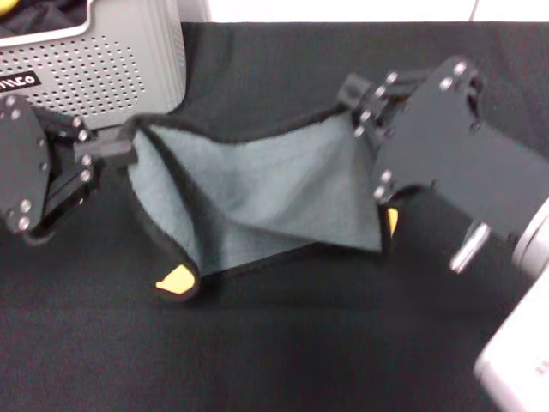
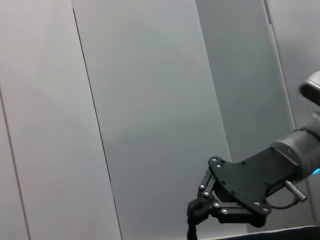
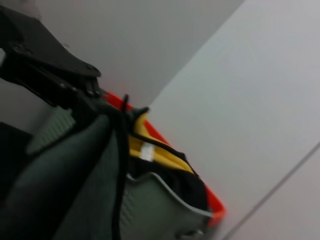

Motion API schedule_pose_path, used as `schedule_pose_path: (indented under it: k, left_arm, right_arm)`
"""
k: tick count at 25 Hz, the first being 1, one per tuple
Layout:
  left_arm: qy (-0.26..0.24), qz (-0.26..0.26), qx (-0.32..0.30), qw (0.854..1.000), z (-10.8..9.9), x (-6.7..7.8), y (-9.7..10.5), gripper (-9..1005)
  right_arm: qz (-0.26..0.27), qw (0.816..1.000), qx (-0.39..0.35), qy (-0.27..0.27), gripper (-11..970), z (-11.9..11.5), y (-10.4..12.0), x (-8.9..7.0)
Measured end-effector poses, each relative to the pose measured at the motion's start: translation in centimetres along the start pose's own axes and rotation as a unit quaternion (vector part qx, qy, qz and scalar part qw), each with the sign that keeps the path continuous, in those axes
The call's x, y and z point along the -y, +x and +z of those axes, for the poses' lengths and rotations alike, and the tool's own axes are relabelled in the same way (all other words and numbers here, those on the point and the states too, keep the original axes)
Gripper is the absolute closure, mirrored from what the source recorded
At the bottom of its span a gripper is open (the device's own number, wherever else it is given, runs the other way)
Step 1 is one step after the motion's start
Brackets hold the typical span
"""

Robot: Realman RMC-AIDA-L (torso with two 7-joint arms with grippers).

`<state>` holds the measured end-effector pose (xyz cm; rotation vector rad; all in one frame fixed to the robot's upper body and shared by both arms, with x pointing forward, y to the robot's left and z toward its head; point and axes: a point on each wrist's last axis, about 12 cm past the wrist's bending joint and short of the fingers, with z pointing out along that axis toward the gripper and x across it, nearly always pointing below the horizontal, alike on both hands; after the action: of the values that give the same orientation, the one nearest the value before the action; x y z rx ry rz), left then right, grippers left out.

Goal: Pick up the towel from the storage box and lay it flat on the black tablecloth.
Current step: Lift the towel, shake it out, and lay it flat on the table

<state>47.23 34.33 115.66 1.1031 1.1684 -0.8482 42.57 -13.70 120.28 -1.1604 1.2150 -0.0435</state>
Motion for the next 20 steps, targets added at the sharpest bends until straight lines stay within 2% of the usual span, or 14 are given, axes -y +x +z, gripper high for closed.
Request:
schedule_pose_path:
  k: [10,16,20]
  left_arm:
    - [0.02,-0.005,-0.018,1.0,-0.7,2.1,0.0,990]
    - [0.016,-0.011,-0.009,1.0,-1.5,3.7,0.1,990]
    - [0.009,-0.016,-0.006,1.0,-1.8,4.2,0.2,990]
  right_arm:
    - [0.002,0.999,0.033,-0.039,952,-1.0,-1.5,-3.0]
    - [-0.003,0.997,0.06,-0.047,952,-1.1,-2.3,-3.4]
    - [-0.002,0.996,0.073,-0.041,952,-1.1,-2.6,-3.3]
